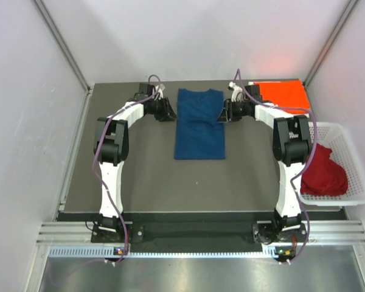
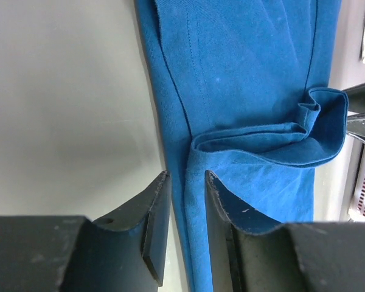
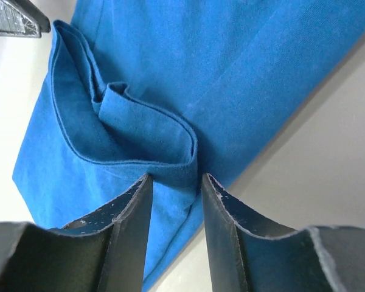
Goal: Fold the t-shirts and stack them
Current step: Fold the tshirt
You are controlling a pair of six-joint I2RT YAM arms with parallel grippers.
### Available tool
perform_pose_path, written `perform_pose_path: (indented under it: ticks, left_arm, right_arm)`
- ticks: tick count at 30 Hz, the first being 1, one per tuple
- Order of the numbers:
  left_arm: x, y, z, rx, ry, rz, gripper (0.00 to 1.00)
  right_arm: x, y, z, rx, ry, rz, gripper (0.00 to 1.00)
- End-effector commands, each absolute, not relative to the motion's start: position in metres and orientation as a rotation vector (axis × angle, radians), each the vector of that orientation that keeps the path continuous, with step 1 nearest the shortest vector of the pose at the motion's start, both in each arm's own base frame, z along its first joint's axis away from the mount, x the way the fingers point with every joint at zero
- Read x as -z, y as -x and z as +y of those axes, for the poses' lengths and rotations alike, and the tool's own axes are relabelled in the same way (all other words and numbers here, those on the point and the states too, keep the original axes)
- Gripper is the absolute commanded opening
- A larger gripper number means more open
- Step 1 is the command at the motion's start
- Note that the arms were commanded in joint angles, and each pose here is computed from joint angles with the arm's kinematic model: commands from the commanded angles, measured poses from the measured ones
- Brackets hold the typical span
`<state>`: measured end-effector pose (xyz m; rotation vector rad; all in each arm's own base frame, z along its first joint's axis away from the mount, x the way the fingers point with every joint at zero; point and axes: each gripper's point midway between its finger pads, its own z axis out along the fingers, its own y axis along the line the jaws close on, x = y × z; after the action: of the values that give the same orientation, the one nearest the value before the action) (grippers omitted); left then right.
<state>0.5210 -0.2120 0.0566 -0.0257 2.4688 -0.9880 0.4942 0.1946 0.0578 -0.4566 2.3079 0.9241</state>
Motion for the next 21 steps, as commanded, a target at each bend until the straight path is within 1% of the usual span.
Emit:
perform_pose_path:
  ticks: [1, 5, 6, 9, 10, 11, 12, 13, 14, 15, 17, 18, 21]
  left_arm:
    - [-0.067, -0.532, -0.217, 1.022, -0.052, 2.392, 0.34]
    - [-0.061, -0.532, -0.218, 1.033, -0.048, 2.403, 0.34]
    - [-0.061, -0.532, -0.218, 1.033, -0.047, 2.402, 0.34]
    - [-0.059, -0.534, -0.220, 1.046, -0.038, 2.398, 0.31]
    - [-0.060, -0.534, -0.221, 1.056, -0.036, 2.396, 0.30]
    - [-0.060, -0.535, -0.222, 1.068, -0.027, 2.393, 0.26]
    - [-0.060, -0.536, -0.223, 1.075, -0.022, 2.393, 0.25]
    - [-0.061, -0.537, -0.224, 1.079, -0.018, 2.389, 0.21]
    - [-0.060, -0.537, -0.224, 1.085, -0.011, 2.388, 0.17]
    - [-0.061, -0.539, -0.224, 1.081, -0.008, 2.383, 0.07]
    - [-0.061, -0.540, -0.223, 1.070, 0.008, 2.385, 0.00]
    - [-0.062, -0.542, -0.222, 1.063, 0.010, 2.378, 0.00]
    - [-0.063, -0.545, -0.221, 1.059, 0.032, 2.373, 0.00]
  right_arm:
    - [-0.080, -0.514, 0.196, -0.935, 0.524, 2.193, 0.38]
    - [-0.080, -0.517, 0.195, -0.928, 0.511, 2.194, 0.32]
    - [-0.080, -0.518, 0.194, -0.928, 0.498, 2.195, 0.29]
    - [-0.077, -0.517, 0.193, -0.942, 0.474, 2.205, 0.24]
    - [-0.077, -0.517, 0.192, -0.948, 0.471, 2.203, 0.22]
    - [-0.078, -0.518, 0.192, -0.948, 0.470, 2.200, 0.21]
    - [-0.077, -0.518, 0.193, -0.949, 0.468, 2.202, 0.18]
    - [-0.076, -0.519, 0.191, -0.947, 0.462, 2.205, 0.17]
    - [-0.076, -0.519, 0.191, -0.948, 0.459, 2.207, 0.16]
    - [-0.076, -0.519, 0.191, -0.951, 0.455, 2.209, 0.13]
    - [-0.074, -0.520, 0.190, -0.948, 0.448, 2.213, 0.09]
    - [-0.074, -0.520, 0.190, -0.949, 0.441, 2.214, 0.04]
    - [-0.072, -0.522, 0.187, -0.938, 0.406, 2.228, 0.00]
